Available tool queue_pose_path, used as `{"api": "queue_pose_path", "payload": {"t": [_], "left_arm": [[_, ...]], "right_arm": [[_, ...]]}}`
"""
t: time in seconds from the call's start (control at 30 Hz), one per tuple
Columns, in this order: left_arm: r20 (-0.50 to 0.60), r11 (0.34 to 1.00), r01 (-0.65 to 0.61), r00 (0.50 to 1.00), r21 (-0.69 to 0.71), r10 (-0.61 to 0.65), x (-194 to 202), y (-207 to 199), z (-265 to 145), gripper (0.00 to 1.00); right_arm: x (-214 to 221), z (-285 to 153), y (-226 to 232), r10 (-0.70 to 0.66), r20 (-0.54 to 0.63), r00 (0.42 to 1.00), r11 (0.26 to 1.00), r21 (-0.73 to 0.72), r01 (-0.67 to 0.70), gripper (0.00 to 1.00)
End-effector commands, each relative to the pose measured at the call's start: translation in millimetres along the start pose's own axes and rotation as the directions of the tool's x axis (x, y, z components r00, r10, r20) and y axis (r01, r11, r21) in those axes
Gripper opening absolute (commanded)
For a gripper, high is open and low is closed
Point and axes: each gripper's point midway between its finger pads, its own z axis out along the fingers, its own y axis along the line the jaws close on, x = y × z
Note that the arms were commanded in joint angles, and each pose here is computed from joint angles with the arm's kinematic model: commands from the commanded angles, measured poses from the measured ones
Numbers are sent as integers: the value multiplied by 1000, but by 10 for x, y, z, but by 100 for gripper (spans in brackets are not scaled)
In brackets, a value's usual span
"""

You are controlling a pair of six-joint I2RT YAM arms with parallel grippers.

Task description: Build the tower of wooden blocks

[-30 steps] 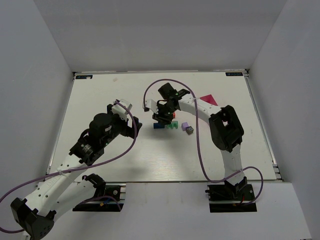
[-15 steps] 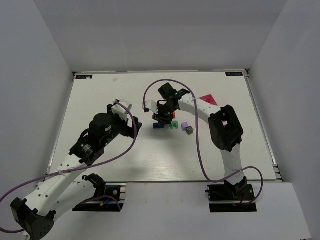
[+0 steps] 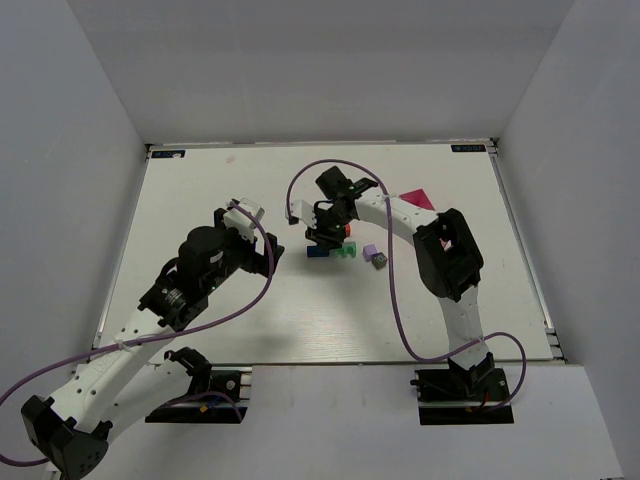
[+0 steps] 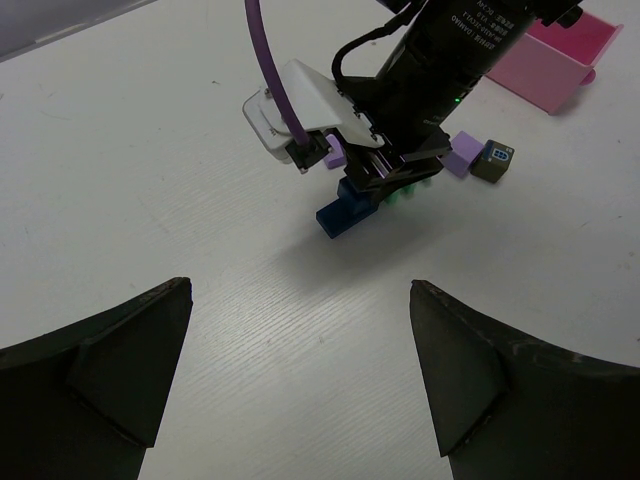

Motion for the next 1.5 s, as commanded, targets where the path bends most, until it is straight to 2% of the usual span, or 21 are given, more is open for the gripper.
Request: {"api": "queue_pose_path", "payload": {"t": [0.0,0.6,0.83,0.9,1.1,1.23,1.27,1.33,1.47], "left_arm": [[21,1000,-3,1000,-8,3,-41,23,-26,100],[21,1000,-3,1000,-8,3,-41,23,-26,100],[21,1000,-3,1000,-8,3,-41,23,-26,100],[21,1000,-3,1000,-8,3,-41,23,-26,100],[21,1000,-3,1000,-8,3,-41,23,-26,100],[12,1000,-4,1000,-8,4,3,24,-18,100],[12,1000,-4,1000,-8,4,3,24,-18,100],[12,1000,-4,1000,-8,4,3,24,-18,100],[12,1000,-4,1000,-8,4,3,24,-18,100]], "right_arm": [[-77,-53,-125,-18,17,1000,1000,24,18,21],[-44,-20,-118,-18,13,1000,1000,12,18,25],[-39,-23,-108,-13,12,1000,1000,9,13,36],[-40,-15,-103,-16,11,1000,1000,8,16,36],[-54,-42,-111,-20,17,1000,1000,14,19,51],[-63,-48,-101,-22,18,1000,1000,12,22,69],[-55,-56,-105,-18,19,1000,1000,13,18,79],[-70,-65,-105,-20,22,1000,1000,15,20,90],[-82,-85,-104,-19,25,1000,1000,19,18,90]]}}
